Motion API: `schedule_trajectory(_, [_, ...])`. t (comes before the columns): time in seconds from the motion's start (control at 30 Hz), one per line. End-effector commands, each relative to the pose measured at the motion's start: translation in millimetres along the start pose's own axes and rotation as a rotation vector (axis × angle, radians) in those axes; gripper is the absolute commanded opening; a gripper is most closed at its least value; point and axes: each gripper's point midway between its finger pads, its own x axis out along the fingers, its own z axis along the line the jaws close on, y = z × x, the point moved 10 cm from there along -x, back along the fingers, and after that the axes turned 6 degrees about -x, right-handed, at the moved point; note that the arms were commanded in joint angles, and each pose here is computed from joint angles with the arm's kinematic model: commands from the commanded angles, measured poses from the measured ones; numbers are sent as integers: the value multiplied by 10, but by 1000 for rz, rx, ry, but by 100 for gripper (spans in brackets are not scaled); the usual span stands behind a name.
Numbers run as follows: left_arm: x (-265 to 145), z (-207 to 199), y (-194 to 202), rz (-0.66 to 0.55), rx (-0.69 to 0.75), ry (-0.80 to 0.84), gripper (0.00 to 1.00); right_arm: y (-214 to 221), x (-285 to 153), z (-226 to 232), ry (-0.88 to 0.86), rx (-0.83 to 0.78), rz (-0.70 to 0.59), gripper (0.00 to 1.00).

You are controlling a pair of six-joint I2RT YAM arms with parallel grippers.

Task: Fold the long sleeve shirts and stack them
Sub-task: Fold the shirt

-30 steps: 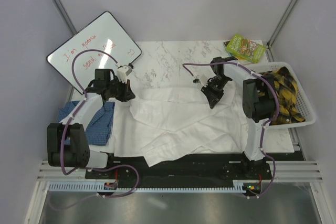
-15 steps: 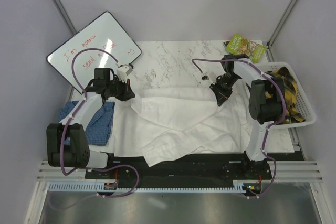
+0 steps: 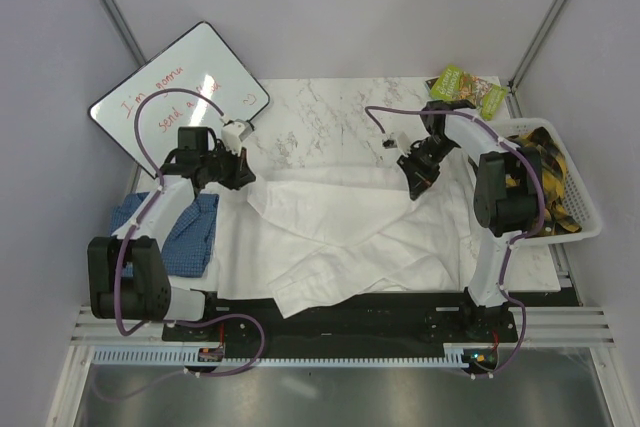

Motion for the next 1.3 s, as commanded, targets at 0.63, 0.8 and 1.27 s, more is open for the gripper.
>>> schedule_trajectory(0.63, [299, 593, -303, 163, 278, -51, 77, -394, -486, -307, 339, -22, -49, 65])
schedule_trajectory(0.8, [510, 789, -395, 290, 338, 11, 69, -479, -461, -593, 410, -77, 10, 61])
schedule_trajectory(1.27, [749, 1014, -275, 397, 398, 7, 62, -235, -65, -840, 406, -154, 208, 46])
